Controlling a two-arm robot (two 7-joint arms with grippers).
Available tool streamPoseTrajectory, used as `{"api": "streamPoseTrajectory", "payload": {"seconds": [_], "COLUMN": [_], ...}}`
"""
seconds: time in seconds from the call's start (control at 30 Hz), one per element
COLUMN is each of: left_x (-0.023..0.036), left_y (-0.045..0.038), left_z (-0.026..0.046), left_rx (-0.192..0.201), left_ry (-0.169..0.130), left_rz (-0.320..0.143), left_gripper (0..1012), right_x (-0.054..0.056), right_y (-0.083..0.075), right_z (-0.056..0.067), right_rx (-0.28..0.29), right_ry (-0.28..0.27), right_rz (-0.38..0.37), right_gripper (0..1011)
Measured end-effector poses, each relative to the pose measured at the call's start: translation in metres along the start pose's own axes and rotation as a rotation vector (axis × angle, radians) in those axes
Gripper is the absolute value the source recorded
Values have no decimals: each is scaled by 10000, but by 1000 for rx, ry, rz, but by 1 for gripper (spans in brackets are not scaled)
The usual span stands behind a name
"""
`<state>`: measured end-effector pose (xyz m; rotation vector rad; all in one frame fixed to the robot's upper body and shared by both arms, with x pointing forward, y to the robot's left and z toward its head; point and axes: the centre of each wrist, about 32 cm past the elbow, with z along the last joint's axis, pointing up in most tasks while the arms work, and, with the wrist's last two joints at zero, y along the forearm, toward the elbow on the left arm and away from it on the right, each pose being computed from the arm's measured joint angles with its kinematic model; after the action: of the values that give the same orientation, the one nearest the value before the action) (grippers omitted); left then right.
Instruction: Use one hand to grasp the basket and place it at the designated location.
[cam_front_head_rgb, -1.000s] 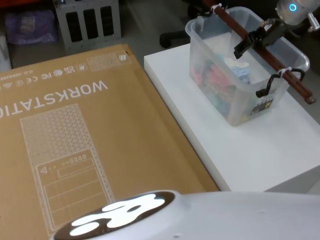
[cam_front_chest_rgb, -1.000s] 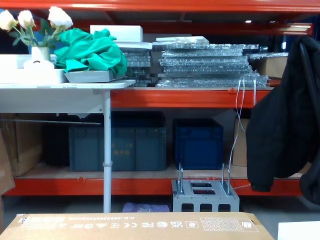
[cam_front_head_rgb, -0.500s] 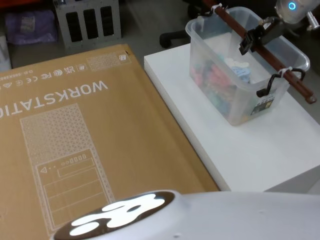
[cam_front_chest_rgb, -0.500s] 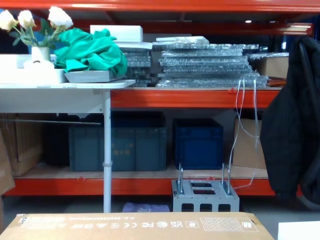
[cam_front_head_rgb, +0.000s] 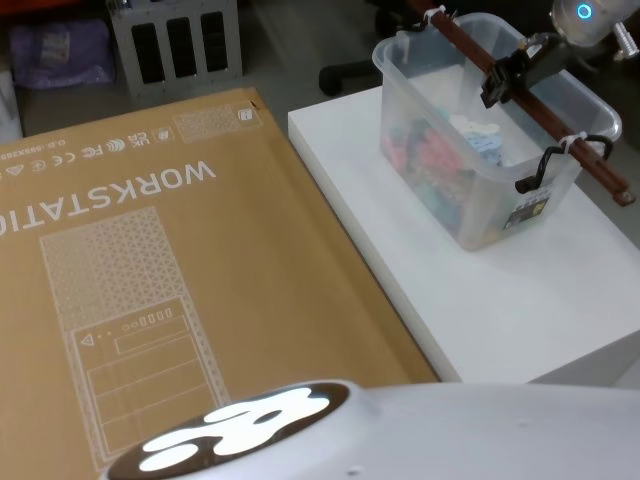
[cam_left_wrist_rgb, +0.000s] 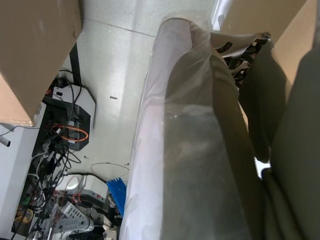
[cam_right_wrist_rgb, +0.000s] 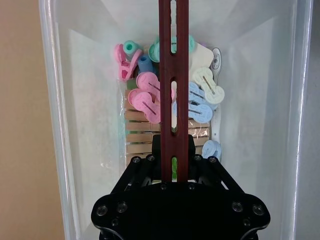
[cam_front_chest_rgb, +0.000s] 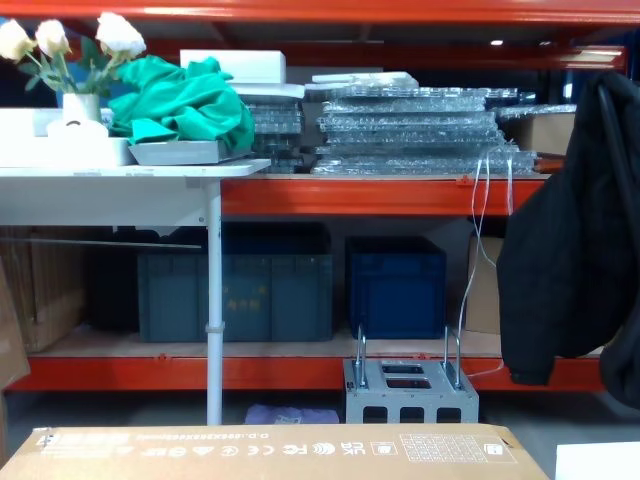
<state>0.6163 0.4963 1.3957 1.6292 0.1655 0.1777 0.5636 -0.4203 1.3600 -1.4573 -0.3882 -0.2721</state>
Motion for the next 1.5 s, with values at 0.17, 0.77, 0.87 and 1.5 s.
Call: {"api": "streamPoseTrajectory", "payload": {"seconds": [0.17,0.77,0.87,1.5], "left_x": [0,0,0,0], "left_y": [0,0,0,0], "left_z": [0,0,0,0], "left_rx": [0,0,0,0], "left_ry": [0,0,0,0], "left_rz": [0,0,0,0], "left_gripper": [0,0,0,0], "right_x": [-8,-29,-38,-60], "right_y": [-46,-377,-435,-828], "right_z": [19,37,40,215], "right_rx": [5,35,38,89], "right_ry": [-7,-17,-20,-128], "right_rz": [-14,-102,-117,-214], "right_gripper": [226,226,226,226]}}
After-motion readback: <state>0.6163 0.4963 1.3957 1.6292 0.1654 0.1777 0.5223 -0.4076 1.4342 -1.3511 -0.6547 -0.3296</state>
